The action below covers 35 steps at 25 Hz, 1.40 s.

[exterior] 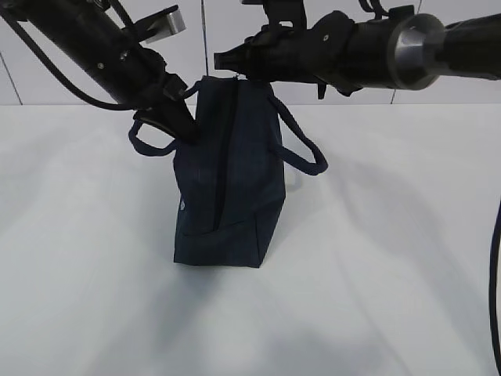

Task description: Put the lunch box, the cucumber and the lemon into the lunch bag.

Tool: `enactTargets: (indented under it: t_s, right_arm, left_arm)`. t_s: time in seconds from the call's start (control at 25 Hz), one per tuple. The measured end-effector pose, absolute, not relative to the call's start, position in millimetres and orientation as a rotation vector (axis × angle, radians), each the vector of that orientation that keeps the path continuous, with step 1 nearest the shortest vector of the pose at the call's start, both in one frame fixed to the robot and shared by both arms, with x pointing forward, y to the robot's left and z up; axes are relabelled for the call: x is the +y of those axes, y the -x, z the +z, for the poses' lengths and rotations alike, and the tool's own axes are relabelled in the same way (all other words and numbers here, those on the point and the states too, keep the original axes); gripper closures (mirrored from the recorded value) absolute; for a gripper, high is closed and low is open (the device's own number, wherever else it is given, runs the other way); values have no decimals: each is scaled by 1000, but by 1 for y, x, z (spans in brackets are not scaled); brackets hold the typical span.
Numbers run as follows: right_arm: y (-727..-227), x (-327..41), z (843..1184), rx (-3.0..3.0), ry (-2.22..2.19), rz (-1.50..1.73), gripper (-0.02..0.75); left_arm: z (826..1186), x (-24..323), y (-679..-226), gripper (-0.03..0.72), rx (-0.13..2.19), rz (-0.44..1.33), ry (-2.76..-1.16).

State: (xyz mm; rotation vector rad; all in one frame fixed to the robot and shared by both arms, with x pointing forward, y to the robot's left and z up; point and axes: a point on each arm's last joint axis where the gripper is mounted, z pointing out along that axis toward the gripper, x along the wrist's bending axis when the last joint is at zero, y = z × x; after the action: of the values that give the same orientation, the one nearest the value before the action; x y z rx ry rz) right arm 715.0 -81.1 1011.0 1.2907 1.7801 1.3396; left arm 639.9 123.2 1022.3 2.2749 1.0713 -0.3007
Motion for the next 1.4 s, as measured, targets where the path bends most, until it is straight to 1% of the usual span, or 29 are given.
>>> enactTargets:
  t_s: [0.32,0.6,0.76,0.88,0.96,1.04,1.12,1.2,1.28,1.4]
  right_arm:
    - [-731,-90,1004,1760,-1309,1334,738]
    - [-741,-95,992,1787,-1335,1319,738]
    - [-742,-96,993,1806,-1340,1319,738]
    - [-742,-95,998,1836,-1335,1332,738]
    - [-742,-93,1002,1858,-1330,1341,738]
    - [-742,-93,1004,1869,-1328,1345,738]
    - [-742,-92,1004,1884,-1328,1344,738]
    - [-742,-94,1003,1901,-1332,1338,738]
    - [-741,-93,1002,1914,-1334,1336,738]
    - [-740,-93,1001,1929,-1334,1333,738]
  left_arm:
    - [1023,110,-635,697,1095,-308,-2284]
    - [1023,108,-635,697,1117,-304,-2274]
    - [1023,108,-635,697,1143,-313,-2266]
    - [1023,110,-634,685,1210,-346,-2243]
    - [1023,112,-635,641,1263,-369,-2223]
    - [1023,117,-635,564,1302,-398,-2207]
    - [1024,118,-636,462,1316,-420,-2181]
    - [1025,119,-637,391,1327,-436,-2147]
    - [1027,121,-639,357,1334,-427,-2132]
    - [1037,120,-644,343,1327,-379,-2109]
